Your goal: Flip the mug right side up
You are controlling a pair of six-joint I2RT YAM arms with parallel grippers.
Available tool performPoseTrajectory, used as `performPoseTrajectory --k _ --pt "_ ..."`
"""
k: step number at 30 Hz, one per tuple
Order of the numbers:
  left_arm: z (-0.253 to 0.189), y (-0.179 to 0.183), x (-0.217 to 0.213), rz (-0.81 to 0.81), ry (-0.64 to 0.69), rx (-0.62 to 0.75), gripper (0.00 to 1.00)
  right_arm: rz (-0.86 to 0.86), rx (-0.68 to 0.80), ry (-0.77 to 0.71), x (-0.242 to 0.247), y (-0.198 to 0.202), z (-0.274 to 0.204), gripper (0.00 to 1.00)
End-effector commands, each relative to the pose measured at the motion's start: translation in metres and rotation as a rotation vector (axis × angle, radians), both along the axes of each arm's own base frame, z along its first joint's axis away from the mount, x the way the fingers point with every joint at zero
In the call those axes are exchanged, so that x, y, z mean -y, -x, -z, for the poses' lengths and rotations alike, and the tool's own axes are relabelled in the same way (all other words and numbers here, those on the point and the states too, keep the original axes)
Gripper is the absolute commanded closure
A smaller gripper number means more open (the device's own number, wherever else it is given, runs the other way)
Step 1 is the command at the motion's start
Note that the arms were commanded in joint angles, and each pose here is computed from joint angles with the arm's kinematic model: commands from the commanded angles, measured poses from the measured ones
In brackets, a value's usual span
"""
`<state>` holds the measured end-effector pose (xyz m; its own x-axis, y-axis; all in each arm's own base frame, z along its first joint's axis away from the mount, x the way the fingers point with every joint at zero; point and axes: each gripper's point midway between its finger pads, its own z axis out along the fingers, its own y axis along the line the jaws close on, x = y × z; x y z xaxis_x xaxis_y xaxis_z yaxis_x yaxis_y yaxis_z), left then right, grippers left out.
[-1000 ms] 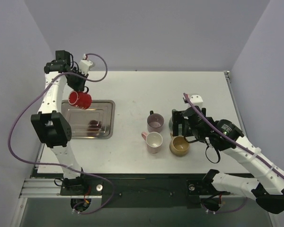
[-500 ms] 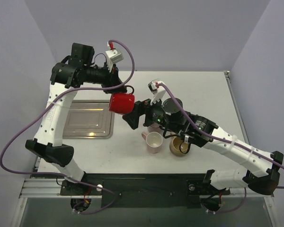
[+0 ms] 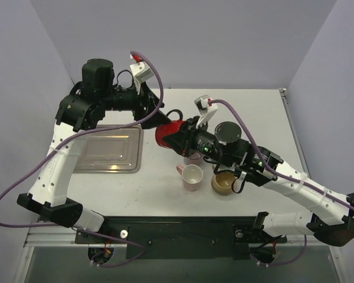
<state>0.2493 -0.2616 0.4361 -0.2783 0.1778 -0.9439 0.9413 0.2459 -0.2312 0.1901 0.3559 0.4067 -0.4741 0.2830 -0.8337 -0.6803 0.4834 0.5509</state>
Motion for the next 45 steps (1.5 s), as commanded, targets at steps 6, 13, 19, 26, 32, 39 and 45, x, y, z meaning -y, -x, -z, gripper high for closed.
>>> performPoseTrajectory --k 6,13,19,26,32,39,45 --pt "0.055 -0.082 -0.108 -0.644 -0.489 0.227 0.07 0.559 -0.189 0.829 0.204 -0.028 0.116 1.0" --pt "0.135 -0.091 -0.166 -0.782 -0.647 0.208 0.07 0.69 -0.575 0.921 0.292 0.005 0.246 1.0" --pt "0.183 -0.087 -0.19 -0.812 -0.596 0.118 0.06 0.686 -0.752 0.801 0.299 0.003 0.317 1.0" --pt "0.23 -0.083 -0.201 -0.823 -0.576 0.037 0.06 0.72 -0.862 0.787 0.314 -0.008 0.354 1.0" --pt "0.247 -0.088 -0.203 -0.883 -0.467 0.056 0.06 0.765 -0.822 0.828 0.326 -0.012 0.338 0.46" --pt "0.238 -0.113 -0.222 -1.213 -0.176 0.087 0.05 0.884 -0.565 0.826 0.349 -0.028 0.254 0.15" --pt "0.254 -0.117 -0.233 -1.34 -0.033 0.102 0.05 1.249 -0.202 0.753 0.398 -0.059 0.224 0.06"
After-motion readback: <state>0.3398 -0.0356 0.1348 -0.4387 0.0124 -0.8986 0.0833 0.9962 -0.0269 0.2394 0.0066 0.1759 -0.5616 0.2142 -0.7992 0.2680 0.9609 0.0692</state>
